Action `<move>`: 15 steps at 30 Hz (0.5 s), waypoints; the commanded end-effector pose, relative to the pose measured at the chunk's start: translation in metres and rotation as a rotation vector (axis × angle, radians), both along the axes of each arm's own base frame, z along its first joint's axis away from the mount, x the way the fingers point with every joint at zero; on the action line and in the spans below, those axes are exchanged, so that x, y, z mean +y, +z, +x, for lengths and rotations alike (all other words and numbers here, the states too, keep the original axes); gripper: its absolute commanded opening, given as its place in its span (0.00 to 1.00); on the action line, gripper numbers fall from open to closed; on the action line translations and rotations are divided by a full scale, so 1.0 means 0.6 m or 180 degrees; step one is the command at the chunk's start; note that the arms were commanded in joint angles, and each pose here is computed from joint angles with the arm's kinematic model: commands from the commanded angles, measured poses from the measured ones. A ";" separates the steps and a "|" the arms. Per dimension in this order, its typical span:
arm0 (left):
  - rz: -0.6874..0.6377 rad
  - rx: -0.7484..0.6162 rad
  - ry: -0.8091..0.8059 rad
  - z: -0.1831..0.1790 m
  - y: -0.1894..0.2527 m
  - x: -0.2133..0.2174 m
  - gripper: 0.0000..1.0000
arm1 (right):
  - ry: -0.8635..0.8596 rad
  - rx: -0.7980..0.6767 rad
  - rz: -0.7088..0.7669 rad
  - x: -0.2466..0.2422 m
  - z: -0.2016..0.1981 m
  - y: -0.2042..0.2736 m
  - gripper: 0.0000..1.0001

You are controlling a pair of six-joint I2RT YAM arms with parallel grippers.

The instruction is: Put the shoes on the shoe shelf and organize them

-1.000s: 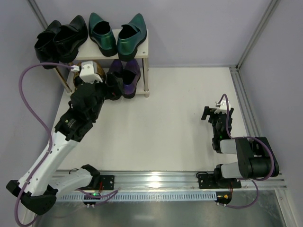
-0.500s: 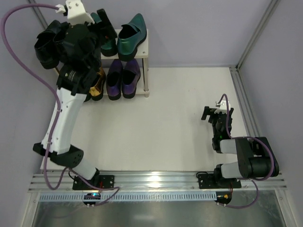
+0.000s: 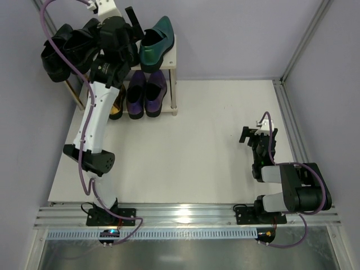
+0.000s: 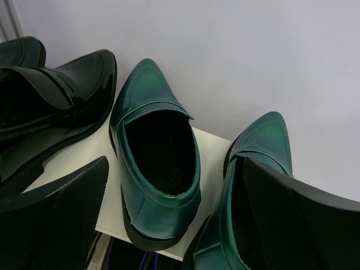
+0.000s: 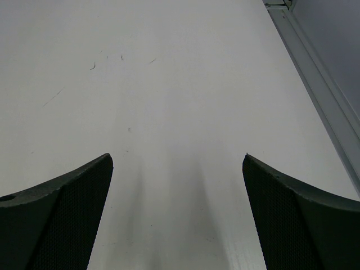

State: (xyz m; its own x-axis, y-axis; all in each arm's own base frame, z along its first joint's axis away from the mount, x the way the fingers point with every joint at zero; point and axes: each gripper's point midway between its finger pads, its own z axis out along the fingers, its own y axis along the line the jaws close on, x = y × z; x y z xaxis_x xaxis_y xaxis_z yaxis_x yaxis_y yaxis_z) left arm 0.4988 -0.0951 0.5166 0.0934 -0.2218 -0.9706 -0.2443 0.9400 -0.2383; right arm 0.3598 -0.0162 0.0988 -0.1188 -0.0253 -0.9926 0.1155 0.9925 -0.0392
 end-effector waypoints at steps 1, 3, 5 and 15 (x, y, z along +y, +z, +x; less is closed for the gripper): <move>-0.0293 -0.0088 0.0137 -0.004 0.008 0.033 1.00 | 0.0020 -0.0234 0.0053 0.003 0.009 0.034 0.97; -0.0475 -0.0114 0.0127 0.000 0.005 0.038 1.00 | 0.0020 -0.0229 0.0052 0.003 0.009 0.033 0.97; -0.0567 -0.0088 0.0075 0.008 -0.003 0.045 1.00 | 0.0016 -0.0234 0.0047 0.002 0.009 0.033 0.97; -0.1198 0.0138 -0.0075 0.029 -0.050 0.056 0.96 | 0.0015 -0.0229 0.0052 0.002 0.009 0.032 0.97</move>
State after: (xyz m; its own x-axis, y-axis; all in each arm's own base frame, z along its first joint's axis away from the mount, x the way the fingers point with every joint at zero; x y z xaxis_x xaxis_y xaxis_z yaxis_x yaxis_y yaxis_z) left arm 0.5146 -0.0579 0.4864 0.0616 -0.4697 -0.8807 -0.2831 0.8379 -0.4667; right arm 0.3598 -0.0162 0.0988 -0.1188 -0.0253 -0.9926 0.1155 0.9925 -0.0392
